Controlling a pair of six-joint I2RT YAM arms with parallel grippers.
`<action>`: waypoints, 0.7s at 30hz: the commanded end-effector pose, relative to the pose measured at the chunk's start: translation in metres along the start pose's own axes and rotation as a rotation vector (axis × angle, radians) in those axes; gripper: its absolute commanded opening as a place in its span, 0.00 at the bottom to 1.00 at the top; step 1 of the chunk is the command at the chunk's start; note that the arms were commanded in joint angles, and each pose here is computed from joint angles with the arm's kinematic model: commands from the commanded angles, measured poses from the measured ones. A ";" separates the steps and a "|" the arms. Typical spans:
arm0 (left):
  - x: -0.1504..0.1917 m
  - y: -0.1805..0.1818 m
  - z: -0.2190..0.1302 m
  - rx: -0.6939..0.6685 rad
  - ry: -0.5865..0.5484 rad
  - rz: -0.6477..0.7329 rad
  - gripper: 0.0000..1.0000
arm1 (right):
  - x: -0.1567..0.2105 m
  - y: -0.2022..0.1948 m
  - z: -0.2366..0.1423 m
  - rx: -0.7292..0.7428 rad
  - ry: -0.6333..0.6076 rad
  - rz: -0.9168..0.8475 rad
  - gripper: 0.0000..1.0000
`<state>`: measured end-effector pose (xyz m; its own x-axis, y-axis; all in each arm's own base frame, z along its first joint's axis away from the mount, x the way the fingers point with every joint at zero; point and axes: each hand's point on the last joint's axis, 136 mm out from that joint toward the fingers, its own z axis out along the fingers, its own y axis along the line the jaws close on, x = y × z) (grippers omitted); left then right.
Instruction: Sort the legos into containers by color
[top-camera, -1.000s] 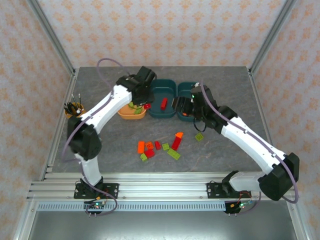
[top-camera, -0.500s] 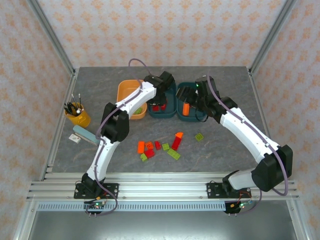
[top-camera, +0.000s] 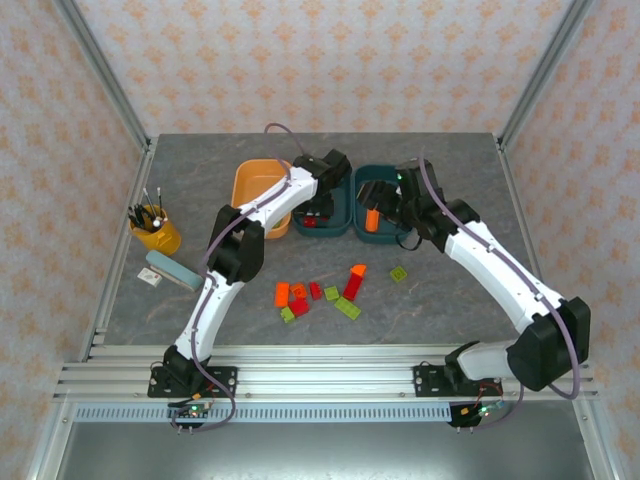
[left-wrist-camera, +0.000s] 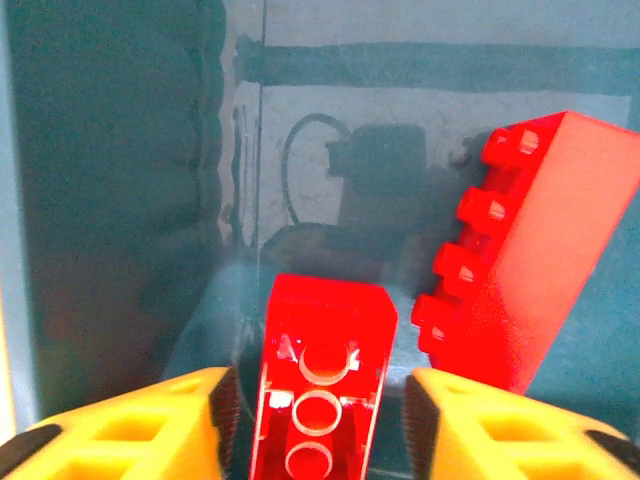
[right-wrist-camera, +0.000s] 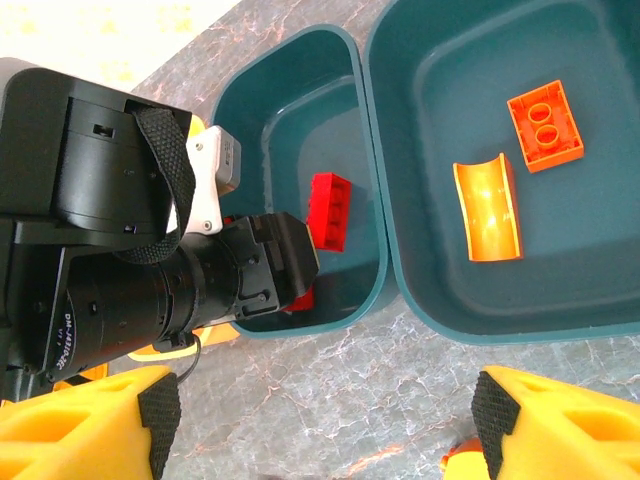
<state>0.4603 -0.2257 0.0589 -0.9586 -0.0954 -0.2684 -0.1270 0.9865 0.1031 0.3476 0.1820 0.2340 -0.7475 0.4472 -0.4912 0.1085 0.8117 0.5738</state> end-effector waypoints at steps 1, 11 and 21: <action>-0.011 0.004 -0.026 -0.010 -0.048 0.004 0.56 | -0.001 -0.005 -0.015 0.013 -0.014 -0.009 0.79; -0.036 0.009 -0.140 0.163 -0.223 -0.122 0.58 | 0.006 -0.021 -0.045 0.079 -0.008 -0.096 0.76; 0.025 0.073 -0.219 0.299 -0.309 -0.214 0.67 | 0.045 -0.042 -0.063 0.172 0.056 -0.140 0.73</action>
<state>0.3885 -0.1924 0.2809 -0.7860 -0.2769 -0.5528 -0.1681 0.9561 -0.2400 0.2845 0.1546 0.2414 -0.7833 0.3301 -0.5267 0.0771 0.8924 0.4445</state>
